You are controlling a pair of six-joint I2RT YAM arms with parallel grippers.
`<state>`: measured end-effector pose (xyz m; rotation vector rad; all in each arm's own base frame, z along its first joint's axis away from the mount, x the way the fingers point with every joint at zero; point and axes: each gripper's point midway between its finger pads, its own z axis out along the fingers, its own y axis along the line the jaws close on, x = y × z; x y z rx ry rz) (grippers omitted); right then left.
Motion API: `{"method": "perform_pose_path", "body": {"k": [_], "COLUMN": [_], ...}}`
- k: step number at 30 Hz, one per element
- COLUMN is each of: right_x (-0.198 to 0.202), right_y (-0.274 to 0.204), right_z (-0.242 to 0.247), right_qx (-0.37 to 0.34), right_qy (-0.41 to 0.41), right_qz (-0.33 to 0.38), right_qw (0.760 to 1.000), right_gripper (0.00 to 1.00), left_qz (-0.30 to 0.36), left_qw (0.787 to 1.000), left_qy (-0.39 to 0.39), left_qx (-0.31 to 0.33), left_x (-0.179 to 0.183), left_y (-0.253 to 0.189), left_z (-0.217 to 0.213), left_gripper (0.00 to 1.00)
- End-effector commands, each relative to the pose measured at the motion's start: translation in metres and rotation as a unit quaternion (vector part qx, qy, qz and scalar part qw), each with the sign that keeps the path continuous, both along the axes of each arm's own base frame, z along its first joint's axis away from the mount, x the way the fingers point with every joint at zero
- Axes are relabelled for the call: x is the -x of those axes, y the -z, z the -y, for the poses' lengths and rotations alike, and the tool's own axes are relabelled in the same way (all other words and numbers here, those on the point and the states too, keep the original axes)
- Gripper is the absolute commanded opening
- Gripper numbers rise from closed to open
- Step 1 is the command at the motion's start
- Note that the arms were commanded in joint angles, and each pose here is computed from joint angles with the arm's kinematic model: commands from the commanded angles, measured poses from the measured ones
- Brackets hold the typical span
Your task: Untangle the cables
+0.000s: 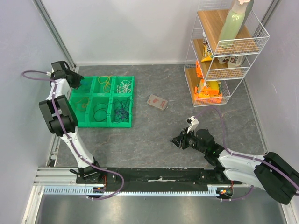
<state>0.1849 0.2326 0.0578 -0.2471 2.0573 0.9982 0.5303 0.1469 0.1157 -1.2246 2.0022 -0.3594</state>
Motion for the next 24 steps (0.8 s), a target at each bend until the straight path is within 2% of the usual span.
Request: {"method": "perform_pose_path", "body": {"k": [1, 3, 11, 13, 16, 18, 20, 24], "right_x": [-0.006, -0.006, -0.005, -0.005, -0.005, -0.005, -0.007, -0.01], "right_y": [-0.012, -0.013, -0.012, -0.013, -0.015, -0.017, -0.019, -0.02], "right_z": [-0.004, -0.004, -0.004, -0.004, -0.003, -0.001, 0.002, 0.017], "right_qx": [-0.014, -0.016, -0.015, -0.017, -0.018, -0.018, -0.018, 0.003], "right_qy": [-0.003, -0.003, -0.004, -0.004, -0.001, 0.005, 0.014, 0.052], "right_qz": [0.024, 0.026, 0.024, 0.026, 0.027, 0.029, 0.03, 0.023], "right_qw": [1.0, 1.0, 1.0, 1.0, 0.999, 0.999, 0.999, 0.998], "right_gripper": [0.29, 0.29, 0.29, 0.29, 0.29, 0.29, 0.29, 0.34], "left_qz": [0.076, 0.091, 0.143, 0.149, 0.154, 0.159, 0.175, 0.255], "left_qw": [0.997, 0.995, 0.987, 0.983, 0.97, 0.946, 0.912, 0.835], "left_qy": [-0.011, -0.008, 0.025, 0.058, 0.171, 0.275, 0.367, 0.487], "left_qx": [0.02, 0.029, 0.075, 0.087, 0.083, 0.069, 0.051, 0.007], "left_x": [0.0, 0.005, 0.044, 0.057, 0.079, 0.101, 0.134, 0.194], "left_y": [-0.072, -0.084, -0.116, -0.113, -0.108, -0.108, -0.113, -0.143], "left_z": [0.007, 0.013, 0.056, 0.085, 0.167, 0.239, 0.309, 0.386], "left_gripper": [0.54, 0.69, 0.72, 0.72, 0.72, 0.72, 0.72, 0.72]}}
